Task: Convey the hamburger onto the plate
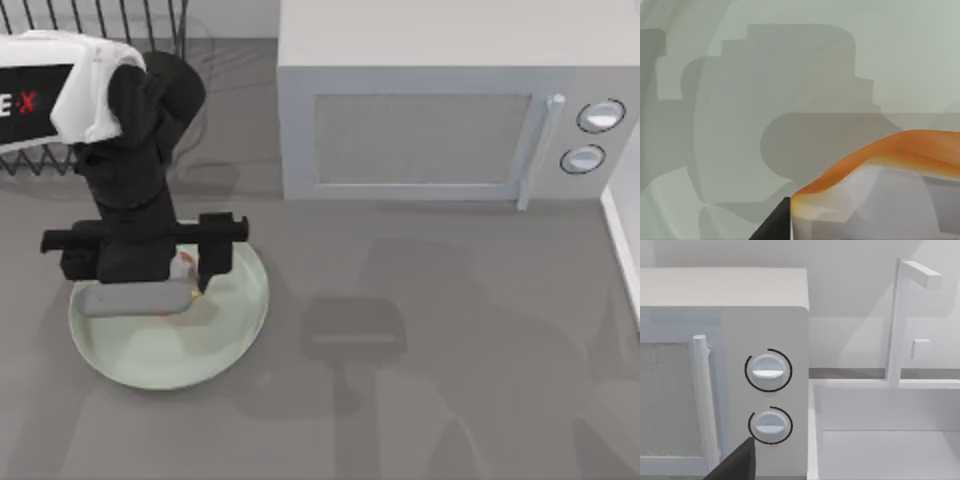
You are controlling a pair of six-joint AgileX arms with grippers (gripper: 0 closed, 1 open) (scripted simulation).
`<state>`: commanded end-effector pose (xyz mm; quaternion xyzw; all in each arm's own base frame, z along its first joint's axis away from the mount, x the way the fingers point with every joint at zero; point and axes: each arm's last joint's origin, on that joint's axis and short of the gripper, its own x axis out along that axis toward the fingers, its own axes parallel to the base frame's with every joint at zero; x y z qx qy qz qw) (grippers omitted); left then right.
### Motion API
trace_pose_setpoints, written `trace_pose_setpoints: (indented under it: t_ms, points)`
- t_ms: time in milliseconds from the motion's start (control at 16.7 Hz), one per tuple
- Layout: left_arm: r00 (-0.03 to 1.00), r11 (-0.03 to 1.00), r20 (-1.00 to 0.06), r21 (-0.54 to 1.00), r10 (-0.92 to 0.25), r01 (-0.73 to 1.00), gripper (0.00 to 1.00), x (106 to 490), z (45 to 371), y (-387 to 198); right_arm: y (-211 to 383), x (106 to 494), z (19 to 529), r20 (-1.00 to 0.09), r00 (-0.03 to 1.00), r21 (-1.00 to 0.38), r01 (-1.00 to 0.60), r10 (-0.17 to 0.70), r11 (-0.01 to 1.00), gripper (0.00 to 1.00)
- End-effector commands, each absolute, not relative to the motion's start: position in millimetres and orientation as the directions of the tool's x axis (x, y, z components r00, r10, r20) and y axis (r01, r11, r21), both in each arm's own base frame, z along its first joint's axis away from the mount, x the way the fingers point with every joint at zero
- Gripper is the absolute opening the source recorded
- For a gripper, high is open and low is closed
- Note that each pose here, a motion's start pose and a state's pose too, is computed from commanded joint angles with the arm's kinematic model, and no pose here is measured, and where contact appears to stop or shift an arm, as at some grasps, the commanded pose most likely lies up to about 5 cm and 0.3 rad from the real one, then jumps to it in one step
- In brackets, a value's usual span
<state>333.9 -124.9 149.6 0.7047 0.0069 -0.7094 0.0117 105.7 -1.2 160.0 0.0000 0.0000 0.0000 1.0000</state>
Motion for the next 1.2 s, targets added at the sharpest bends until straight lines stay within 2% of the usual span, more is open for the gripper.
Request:
trace_pose_setpoints:
  t_ms: [60, 840, 1200]
  points:
    - [-0.007, -1.0, -1.0, 0.007, -0.007, 0.026, 0.0, 333.9, 149.6, -124.9, -1.2, 105.7, 160.0, 0.0, 1.0, 0.0, 0.0, 0.0, 1.0, 1.0]
    - [-0.007, -1.0, -1.0, 0.007, -0.007, 0.026, 0.98, 333.9, 149.6, -124.9, -1.2, 105.7, 160.0, 0.0, 1.0, 0.0, 0.0, 0.0, 1.0, 1.0]
    - [-0.007, -1.0, -1.0, 0.007, -0.007, 0.026, 1.0, 333.9, 149.6, -124.9, -1.2, 105.7, 160.0, 0.0, 1.0, 0.0, 0.0, 0.0, 1.0, 1.0]
